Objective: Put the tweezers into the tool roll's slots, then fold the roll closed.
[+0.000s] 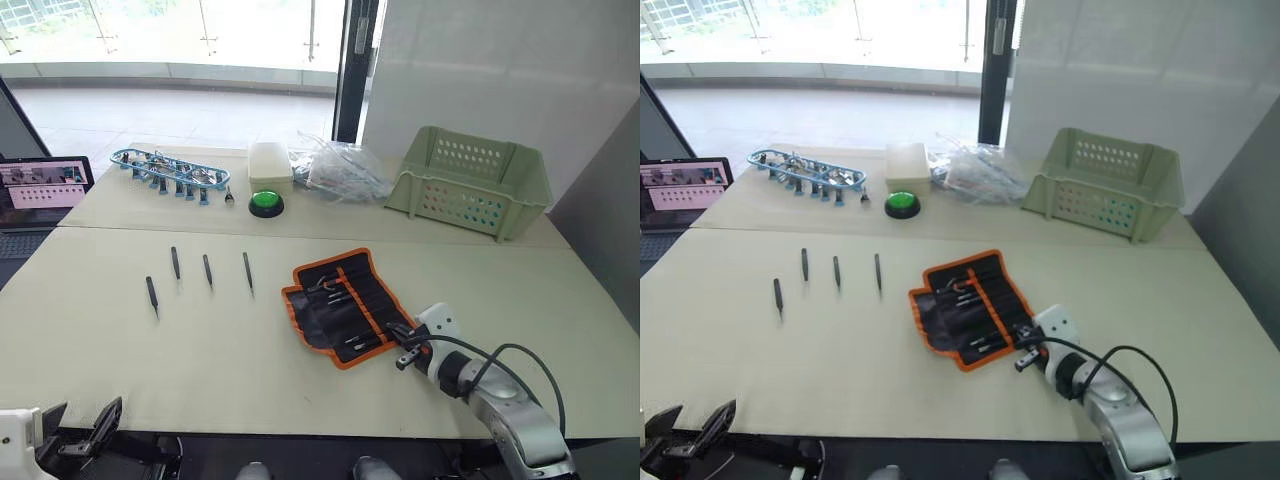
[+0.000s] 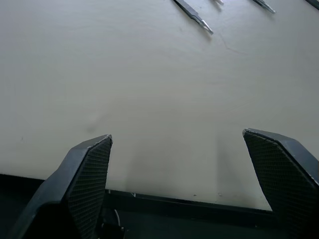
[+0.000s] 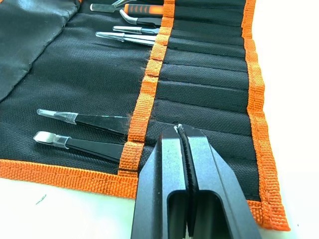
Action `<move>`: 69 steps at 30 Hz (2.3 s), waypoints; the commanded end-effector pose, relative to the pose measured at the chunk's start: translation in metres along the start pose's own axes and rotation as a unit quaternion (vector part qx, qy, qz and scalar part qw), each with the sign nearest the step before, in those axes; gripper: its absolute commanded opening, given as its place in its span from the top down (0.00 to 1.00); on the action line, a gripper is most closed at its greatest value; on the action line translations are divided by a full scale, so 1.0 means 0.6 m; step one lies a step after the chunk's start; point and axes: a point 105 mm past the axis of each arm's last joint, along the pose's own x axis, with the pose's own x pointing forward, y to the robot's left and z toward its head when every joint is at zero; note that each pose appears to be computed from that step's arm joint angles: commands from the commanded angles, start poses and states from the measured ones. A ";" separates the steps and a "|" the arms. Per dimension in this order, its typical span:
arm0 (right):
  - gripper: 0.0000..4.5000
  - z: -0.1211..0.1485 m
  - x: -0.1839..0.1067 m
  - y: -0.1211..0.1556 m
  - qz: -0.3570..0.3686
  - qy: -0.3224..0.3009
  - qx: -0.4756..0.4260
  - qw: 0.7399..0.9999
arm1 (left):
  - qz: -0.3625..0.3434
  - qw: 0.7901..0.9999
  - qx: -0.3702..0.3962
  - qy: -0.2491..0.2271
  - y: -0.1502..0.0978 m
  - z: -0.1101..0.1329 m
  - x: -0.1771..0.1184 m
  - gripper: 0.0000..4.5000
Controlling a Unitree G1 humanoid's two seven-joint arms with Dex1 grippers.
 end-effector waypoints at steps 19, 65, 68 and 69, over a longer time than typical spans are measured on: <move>1.00 -0.052 0.008 0.016 0.011 0.067 0.027 0.997 | 0.064 0.996 -0.010 -0.056 -0.064 0.063 0.122 0.01; 1.00 -0.016 0.006 0.028 0.003 0.046 0.029 0.999 | 0.056 0.998 -0.037 0.003 -0.117 0.041 0.307 1.00; 1.00 -0.016 0.008 0.028 0.004 0.045 0.029 0.999 | 0.059 0.998 -0.030 -0.007 -0.111 0.051 0.304 1.00; 1.00 -0.016 0.008 0.028 0.005 0.045 0.029 0.999 | 0.061 0.998 -0.029 -0.010 -0.109 0.054 0.303 1.00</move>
